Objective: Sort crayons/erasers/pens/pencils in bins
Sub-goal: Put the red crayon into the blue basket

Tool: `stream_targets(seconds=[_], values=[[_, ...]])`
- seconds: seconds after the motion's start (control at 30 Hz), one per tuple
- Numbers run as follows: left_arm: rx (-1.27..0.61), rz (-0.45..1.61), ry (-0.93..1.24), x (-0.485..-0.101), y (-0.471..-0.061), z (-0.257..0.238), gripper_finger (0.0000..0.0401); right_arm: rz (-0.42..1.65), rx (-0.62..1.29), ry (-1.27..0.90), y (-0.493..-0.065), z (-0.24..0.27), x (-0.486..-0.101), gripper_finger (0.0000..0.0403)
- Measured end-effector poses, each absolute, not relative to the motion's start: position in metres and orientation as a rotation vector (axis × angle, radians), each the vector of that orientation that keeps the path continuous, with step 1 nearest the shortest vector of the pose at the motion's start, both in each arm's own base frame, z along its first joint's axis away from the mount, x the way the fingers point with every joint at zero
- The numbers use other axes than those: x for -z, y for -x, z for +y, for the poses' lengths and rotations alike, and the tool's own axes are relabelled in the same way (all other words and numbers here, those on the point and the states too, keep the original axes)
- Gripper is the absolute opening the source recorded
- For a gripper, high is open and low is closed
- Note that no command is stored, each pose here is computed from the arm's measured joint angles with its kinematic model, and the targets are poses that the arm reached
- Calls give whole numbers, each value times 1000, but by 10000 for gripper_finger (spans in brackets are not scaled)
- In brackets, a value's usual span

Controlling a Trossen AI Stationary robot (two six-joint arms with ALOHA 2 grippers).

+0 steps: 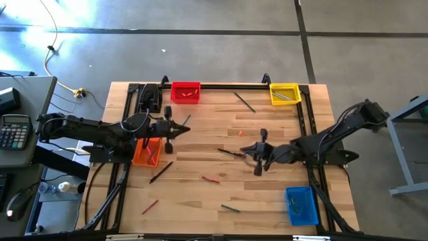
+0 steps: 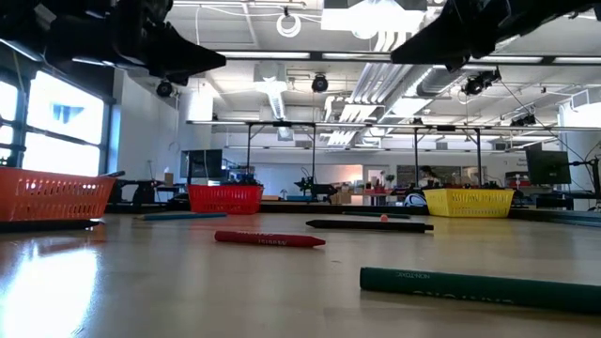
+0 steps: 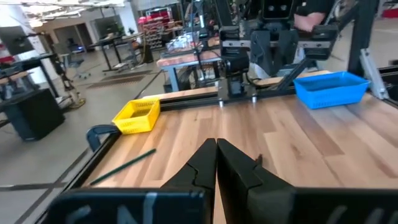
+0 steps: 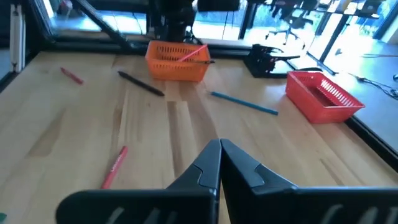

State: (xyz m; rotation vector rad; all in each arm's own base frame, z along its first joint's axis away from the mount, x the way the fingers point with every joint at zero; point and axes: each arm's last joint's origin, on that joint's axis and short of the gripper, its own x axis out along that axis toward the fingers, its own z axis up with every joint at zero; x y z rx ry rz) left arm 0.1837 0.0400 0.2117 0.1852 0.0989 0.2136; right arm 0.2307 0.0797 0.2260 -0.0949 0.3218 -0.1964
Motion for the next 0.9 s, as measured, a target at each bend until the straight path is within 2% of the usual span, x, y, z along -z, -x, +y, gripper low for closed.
stream_targets(seconds=[0.3,0.4,0.67,0.9], values=[[-170,155,-108,-204,-184,38,3,542,231,-1,-275,114,-231,1],[-144,138,-113,-199,-183,32,3,599,231,-9,-288,129,-224,13],[-121,-55,-112,-176,-161,21,3,655,212,-1,-319,166,-203,105],[-119,-41,-85,-169,-157,20,3,737,209,-59,-331,169,-176,167]])
